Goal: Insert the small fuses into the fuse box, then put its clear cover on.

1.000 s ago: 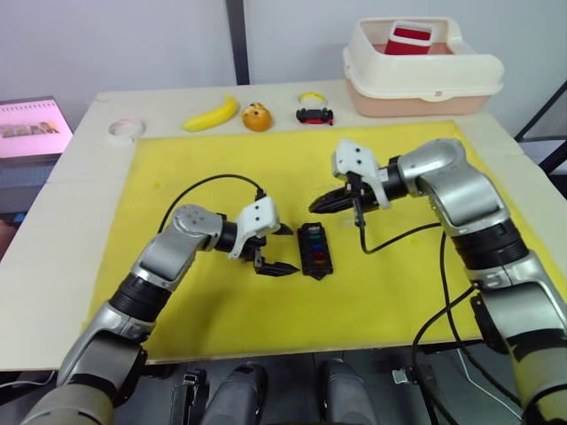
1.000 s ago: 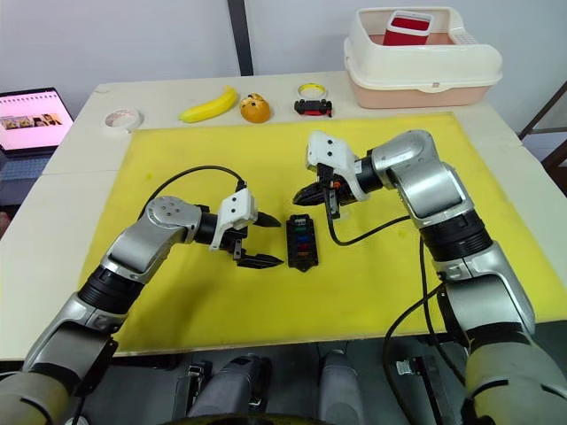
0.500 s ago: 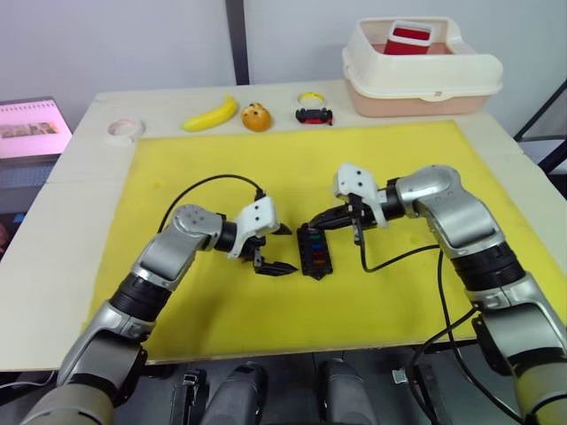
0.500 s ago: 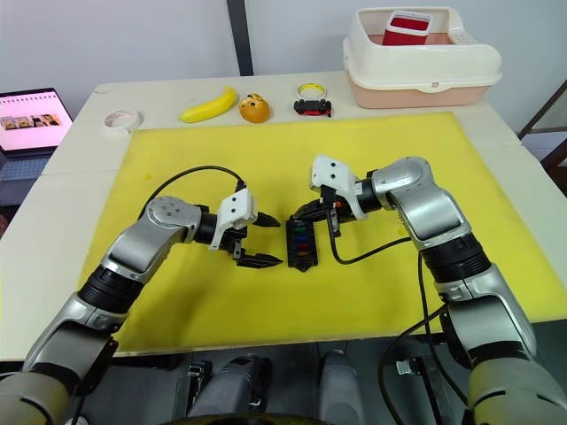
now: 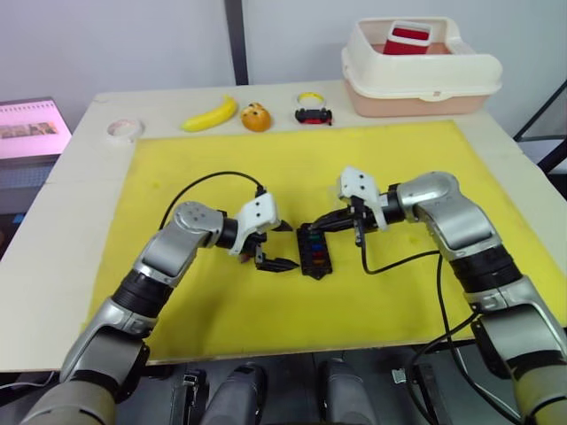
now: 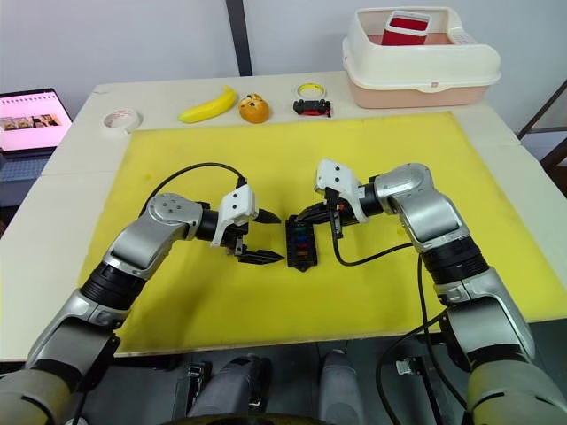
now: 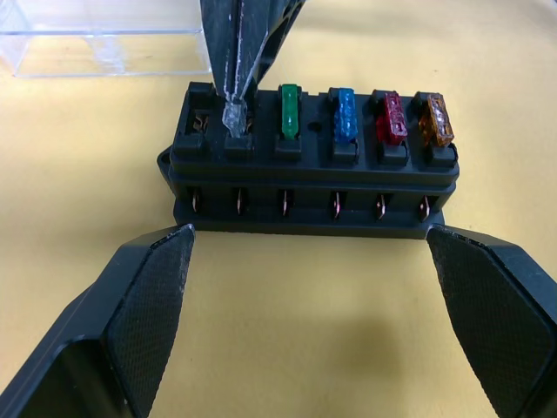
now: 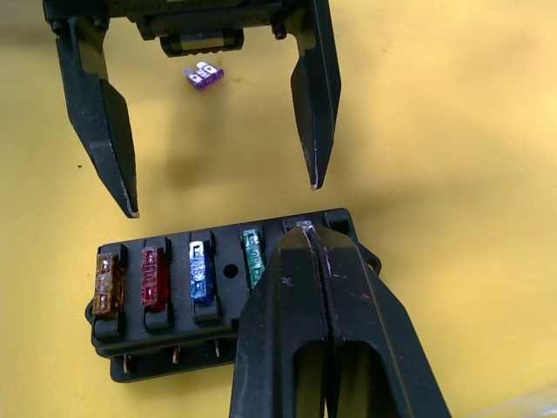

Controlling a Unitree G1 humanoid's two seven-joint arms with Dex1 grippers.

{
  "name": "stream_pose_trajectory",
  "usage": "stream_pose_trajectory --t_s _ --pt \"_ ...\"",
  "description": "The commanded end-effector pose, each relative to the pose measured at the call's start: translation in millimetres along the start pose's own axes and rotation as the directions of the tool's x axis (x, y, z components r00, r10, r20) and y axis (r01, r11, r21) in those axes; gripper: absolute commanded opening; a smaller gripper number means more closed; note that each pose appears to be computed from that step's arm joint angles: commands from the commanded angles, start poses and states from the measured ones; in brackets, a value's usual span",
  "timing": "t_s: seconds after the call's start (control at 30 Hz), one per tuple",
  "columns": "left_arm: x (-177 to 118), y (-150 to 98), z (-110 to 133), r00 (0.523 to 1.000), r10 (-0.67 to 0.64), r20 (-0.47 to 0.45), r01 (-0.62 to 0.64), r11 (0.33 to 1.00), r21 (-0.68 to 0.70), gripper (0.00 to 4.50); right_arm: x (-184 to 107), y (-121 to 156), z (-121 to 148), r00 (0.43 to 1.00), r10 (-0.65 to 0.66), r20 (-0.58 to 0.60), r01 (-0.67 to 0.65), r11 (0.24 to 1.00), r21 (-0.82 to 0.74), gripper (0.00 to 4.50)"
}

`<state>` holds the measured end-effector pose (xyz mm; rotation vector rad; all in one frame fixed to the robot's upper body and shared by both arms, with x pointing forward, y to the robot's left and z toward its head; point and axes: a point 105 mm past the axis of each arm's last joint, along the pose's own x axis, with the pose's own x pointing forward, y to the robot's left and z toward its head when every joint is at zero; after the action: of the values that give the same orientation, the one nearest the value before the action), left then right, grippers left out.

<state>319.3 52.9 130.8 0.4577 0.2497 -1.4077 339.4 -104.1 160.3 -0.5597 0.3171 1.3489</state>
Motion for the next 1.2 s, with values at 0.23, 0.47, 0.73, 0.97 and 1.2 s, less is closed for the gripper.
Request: stream_pose_trajectory --t_s 0.23,0.47,0.73,0.97,1.2 --pt "-0.8 1.2 10.5 1.000 0.011 0.024 -0.013 0.999 0.045 4.50 7.0 7.7 -20.5 0.996 0.037 -0.079 -0.035 0.999 0.025 0.01" --pt "-1.0 1.1 10.2 1.000 0.012 0.024 -0.013 0.999 0.044 4.50 5.2 4.3 -19.1 0.996 0.027 -0.091 -0.026 1.000 0.016 0.01" --pt "-22.5 -3.3 24.5 0.995 -0.002 0.096 0.004 1.000 -0.018 4.50 -18.0 7.5 42.6 0.999 -0.001 0.047 0.004 0.997 -0.076 0.01" --pt "-89.6 -10.2 10.7 0.999 0.009 0.045 -0.003 0.991 -0.133 4.50 -54.9 25.9 50.6 0.999 -0.054 -0.003 0.053 0.985 -0.163 0.01" --pt "-165.4 -10.8 -23.9 0.983 0.106 -0.151 -0.133 0.975 -0.179 4.50 -124.6 40.5 2.4 0.962 -0.182 -0.204 0.167 0.982 -0.090 2.56"
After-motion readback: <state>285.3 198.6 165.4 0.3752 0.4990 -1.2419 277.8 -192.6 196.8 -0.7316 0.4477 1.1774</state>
